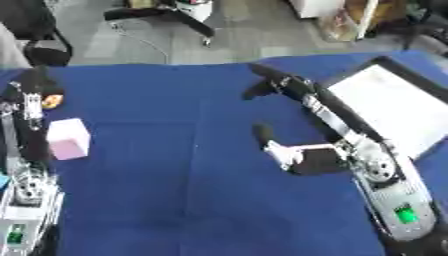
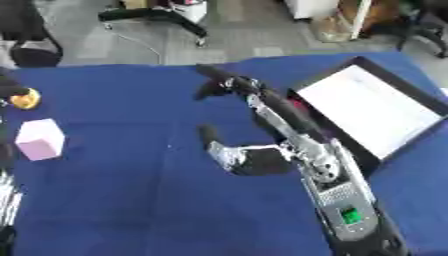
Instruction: Pick up the objects with one hand, pass them to the other hand, and then place them into the box on the other side of the table.
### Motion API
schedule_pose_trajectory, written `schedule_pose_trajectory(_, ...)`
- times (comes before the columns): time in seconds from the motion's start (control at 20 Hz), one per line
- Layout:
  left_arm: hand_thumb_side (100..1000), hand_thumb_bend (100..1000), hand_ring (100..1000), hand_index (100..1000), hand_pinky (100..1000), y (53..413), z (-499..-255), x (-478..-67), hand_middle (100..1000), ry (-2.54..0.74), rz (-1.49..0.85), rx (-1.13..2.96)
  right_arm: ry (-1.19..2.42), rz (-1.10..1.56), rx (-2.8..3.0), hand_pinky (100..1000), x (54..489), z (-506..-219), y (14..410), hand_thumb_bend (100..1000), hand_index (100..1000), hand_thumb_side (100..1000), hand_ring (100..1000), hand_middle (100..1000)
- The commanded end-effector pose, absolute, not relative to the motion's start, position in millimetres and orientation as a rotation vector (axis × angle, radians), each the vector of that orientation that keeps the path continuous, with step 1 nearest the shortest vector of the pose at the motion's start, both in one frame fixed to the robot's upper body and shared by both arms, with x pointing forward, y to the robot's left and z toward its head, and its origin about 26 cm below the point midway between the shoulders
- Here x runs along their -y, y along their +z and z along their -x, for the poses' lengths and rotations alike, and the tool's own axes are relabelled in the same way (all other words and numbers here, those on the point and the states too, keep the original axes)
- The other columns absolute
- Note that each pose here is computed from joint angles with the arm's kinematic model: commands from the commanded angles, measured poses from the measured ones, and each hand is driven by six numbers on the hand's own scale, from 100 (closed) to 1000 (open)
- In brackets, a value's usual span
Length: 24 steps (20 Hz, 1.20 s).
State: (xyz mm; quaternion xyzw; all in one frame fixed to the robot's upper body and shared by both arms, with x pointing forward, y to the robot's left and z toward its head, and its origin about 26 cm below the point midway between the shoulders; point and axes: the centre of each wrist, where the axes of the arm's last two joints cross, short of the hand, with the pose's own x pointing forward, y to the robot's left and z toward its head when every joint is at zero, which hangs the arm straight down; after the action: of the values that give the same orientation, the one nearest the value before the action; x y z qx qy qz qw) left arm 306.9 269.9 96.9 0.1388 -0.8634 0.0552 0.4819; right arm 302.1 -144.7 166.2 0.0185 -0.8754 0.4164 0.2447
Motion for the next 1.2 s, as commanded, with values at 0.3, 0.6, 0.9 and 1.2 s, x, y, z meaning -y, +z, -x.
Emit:
schedule_pose_trajectory(0.3, 792, 508, 540, 704, 825, 99, -309, -268, 548, 0.099, -0.334, 2.105, 1.133, -0.034, 2.415, 815, 144, -304, 172, 100, 1000, 470, 792, 699)
schedule_pose_trajectory(0.6, 792, 514, 540, 707, 827, 98, -309, -268, 549, 0.083, -0.342, 2.097, 1.134, -0.039, 2.416, 815, 143, -304, 172, 100, 1000, 470, 791, 698)
schedule_pose_trajectory(0.9, 706, 593, 555, 748, 829, 120, -305, -304, 574, -0.127, -0.592, 2.106, 1.148, -0.045, 2.412, 817, 143, -303, 171, 100, 1000, 470, 790, 699)
schedule_pose_trajectory(1.2, 632, 665, 637, 831, 825, 181, -281, -385, 679, -0.987, -1.039, 1.734, 1.18, -0.035, 2.386, 818, 146, -304, 167, 100, 1000, 470, 788, 700)
